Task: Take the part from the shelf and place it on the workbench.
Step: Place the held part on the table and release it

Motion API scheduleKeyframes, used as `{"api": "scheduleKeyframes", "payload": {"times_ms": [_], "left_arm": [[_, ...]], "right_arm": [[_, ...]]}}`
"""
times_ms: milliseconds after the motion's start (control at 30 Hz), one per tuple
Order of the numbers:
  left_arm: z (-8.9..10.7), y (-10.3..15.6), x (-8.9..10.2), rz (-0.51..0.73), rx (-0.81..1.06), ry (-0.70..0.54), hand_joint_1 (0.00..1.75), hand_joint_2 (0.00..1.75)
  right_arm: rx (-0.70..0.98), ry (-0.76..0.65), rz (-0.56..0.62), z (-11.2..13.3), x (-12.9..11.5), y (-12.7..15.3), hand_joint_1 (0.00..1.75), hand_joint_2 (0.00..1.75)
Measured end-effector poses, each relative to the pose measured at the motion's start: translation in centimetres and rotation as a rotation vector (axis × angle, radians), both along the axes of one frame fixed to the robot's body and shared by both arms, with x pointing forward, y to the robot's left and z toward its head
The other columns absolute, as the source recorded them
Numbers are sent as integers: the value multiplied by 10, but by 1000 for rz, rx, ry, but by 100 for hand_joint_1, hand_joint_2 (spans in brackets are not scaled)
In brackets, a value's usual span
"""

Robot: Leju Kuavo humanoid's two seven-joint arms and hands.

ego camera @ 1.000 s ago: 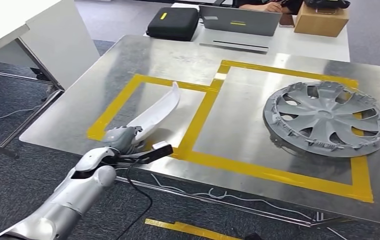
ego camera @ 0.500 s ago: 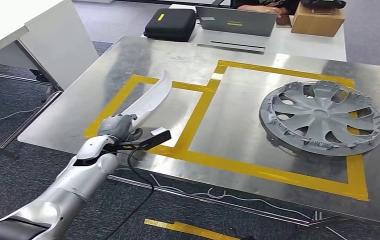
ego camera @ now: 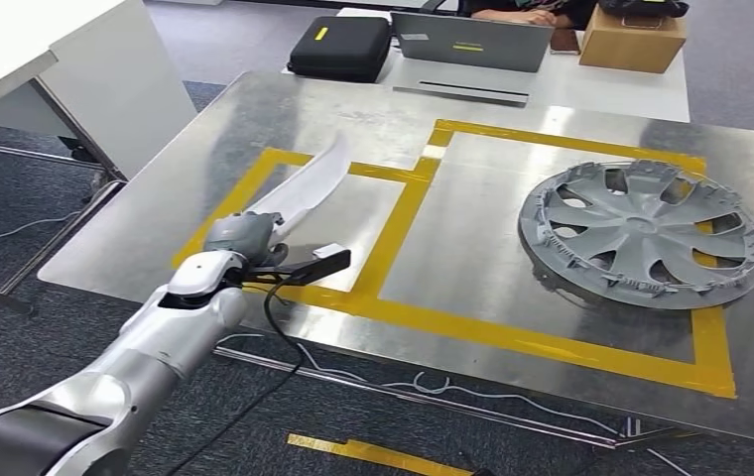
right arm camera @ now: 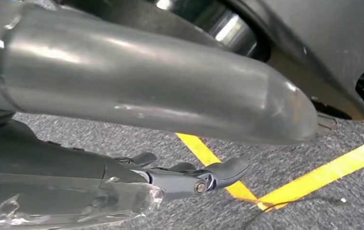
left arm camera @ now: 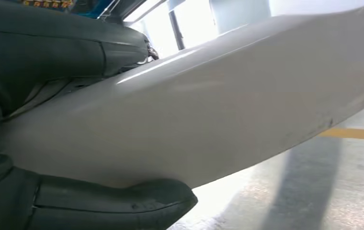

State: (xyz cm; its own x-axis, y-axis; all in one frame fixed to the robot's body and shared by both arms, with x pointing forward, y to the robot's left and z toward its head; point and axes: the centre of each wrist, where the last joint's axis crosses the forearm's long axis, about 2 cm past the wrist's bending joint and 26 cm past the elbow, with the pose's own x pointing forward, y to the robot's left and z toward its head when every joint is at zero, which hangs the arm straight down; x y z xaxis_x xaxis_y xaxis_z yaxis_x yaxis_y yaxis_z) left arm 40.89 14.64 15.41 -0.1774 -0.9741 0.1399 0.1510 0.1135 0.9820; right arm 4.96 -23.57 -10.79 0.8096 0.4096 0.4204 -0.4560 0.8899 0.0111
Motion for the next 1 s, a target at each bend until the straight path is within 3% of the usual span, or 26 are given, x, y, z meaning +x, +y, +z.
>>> {"api": "scheduleKeyframes", "payload": {"times_ms": [100, 733, 867, 1000], "left_arm": [[4, -3, 3, -3, 18, -10, 0, 0], [-3, -13, -8, -92, -106, -66, 0, 0], [-12, -10, -31, -155, -314, -107, 0, 0], [-23, 6, -76, -191, -571, -159, 0, 0]], "right_arm": [[-12, 1, -3, 1, 2, 3, 0, 0], [-21, 15, -15, 1, -4, 15, 0, 0], [-20, 16, -57, 2, -7, 20, 0, 0], [-17, 31, -108, 2, -12, 25, 0, 0]]}}
